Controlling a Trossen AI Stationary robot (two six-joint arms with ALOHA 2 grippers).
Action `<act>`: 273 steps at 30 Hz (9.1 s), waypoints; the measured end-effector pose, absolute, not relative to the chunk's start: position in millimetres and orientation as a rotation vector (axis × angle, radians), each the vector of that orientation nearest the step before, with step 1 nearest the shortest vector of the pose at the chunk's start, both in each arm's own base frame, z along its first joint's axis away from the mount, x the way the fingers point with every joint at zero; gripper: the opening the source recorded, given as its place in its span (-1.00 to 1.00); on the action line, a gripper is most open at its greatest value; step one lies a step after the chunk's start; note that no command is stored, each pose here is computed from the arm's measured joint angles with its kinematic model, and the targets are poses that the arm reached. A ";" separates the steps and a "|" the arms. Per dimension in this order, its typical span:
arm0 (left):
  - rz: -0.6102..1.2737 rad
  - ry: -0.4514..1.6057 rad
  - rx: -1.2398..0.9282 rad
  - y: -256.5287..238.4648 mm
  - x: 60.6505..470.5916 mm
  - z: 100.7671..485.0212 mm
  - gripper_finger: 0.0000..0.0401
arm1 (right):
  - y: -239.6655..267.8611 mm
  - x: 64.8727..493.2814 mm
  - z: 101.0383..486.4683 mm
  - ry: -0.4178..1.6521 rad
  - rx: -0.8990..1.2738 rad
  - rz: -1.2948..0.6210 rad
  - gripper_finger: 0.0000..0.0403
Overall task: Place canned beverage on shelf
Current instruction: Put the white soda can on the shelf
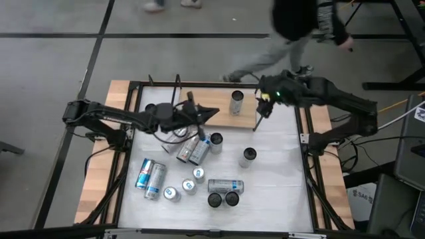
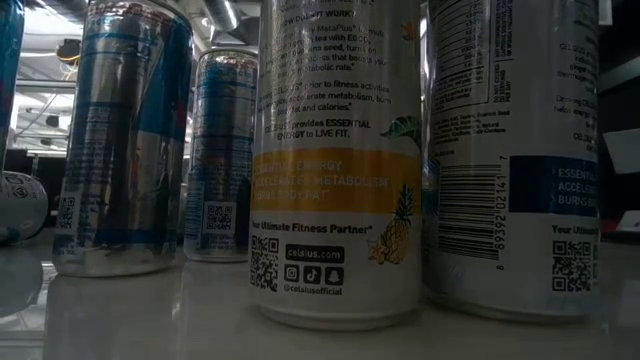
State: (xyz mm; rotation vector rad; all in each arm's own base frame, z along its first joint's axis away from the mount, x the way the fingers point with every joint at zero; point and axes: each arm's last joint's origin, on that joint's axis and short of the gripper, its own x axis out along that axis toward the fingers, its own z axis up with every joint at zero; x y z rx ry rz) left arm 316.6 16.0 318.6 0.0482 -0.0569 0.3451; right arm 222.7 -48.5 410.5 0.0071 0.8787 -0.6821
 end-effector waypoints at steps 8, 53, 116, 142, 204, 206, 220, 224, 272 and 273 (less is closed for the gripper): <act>0.404 0.049 0.059 55.6 349.2 321.4 -1.00 | -33.5 205.9 367.9 0.762 -0.013 -0.725 0.60; 0.460 0.340 -0.069 113.2 376.9 233.1 -1.00 | -130.1 254.9 300.7 0.786 -0.183 -0.577 0.60; 0.447 0.415 -0.017 86.3 377.2 233.3 -1.00 | -139.3 272.9 290.3 0.769 -0.263 -0.577 0.60; 0.584 0.416 -0.032 126.7 365.4 233.4 -1.00 | -135.6 274.7 282.7 0.795 -0.218 -0.442 0.60; 0.556 0.471 -0.041 88.9 372.9 227.7 -1.00 | -142.7 275.8 293.0 0.724 -0.310 -0.524 0.60; 0.556 0.471 -0.041 88.9 372.9 227.7 -1.00 | -147.2 277.5 286.9 0.747 -0.303 -0.525 0.60; 0.630 0.450 -0.026 97.2 371.3 229.6 -1.00 | -149.8 284.5 273.4 0.780 -0.288 -0.438 0.60; 0.654 0.428 -0.031 105.6 370.0 231.4 -1.00 | -149.1 282.8 272.5 0.799 -0.283 -0.433 0.60; 0.710 0.427 0.008 87.8 373.2 231.8 -1.00 | -137.6 280.4 328.4 0.576 -0.267 -0.171 0.60; 0.707 0.426 0.009 86.7 373.5 231.9 -1.00 | -138.8 282.7 327.1 0.571 -0.269 -0.172 0.60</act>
